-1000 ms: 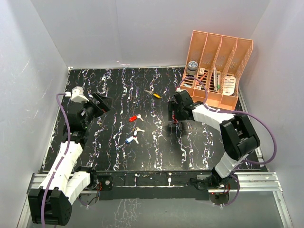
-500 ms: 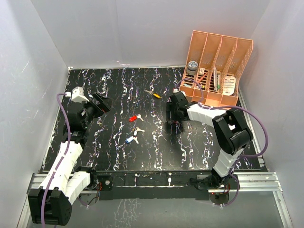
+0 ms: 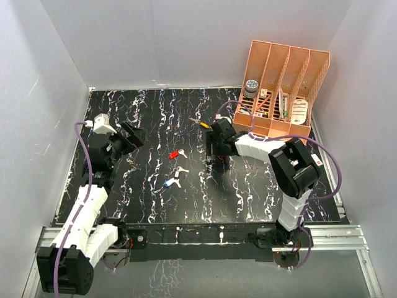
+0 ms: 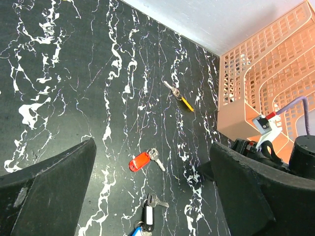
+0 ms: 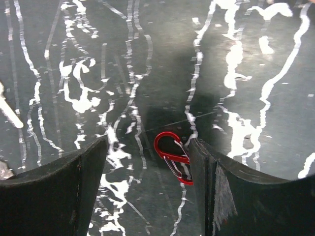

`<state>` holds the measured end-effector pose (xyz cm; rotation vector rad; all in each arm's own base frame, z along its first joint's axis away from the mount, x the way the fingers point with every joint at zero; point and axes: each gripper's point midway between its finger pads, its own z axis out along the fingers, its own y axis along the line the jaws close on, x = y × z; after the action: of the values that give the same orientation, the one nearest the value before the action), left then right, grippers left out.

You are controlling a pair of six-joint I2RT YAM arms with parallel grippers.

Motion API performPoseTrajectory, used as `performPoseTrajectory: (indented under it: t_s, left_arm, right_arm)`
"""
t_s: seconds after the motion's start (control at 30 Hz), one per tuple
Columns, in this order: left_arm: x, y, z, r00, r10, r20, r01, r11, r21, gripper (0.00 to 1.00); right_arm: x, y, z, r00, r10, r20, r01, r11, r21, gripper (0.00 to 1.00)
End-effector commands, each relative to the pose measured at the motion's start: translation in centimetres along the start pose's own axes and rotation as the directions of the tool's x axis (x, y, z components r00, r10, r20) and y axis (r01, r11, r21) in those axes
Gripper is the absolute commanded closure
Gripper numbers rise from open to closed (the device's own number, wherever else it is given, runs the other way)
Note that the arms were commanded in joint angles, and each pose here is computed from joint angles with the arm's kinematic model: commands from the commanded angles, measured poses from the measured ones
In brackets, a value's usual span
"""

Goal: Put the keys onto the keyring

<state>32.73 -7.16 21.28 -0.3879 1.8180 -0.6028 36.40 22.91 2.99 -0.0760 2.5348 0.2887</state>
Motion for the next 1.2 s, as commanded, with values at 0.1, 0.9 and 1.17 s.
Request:
performPoseTrajectory:
  t_s: [0.1,0.9,1.17]
  left_arm:
    - [-2.0,-1.5,-0.6,0.999,0.021,0.047,-0.022,0.999,0.032,0.01]
    - [-0.3,-3.1,0.6,0.999,0.029,-0.041,-0.022,0.989,0.148,0.03]
    - [0.6,-4.2,0.9,0.995,0.052,-0.086,-0.032,0.976,0.215,0.07]
  right_arm:
    - [-1.5,5.3,-0.5,0.999,-0.002,0.036,0.005,0.995,-0.103,0.34]
    - [-4.1,5.2,-3.9,0.988,-0.021,0.154,0.028,0.999,-0.041,0.31]
    - [-5.5,3.6,-5.3,0.980,-0.013,0.197,0.019,0.999,-0.027,0.30]
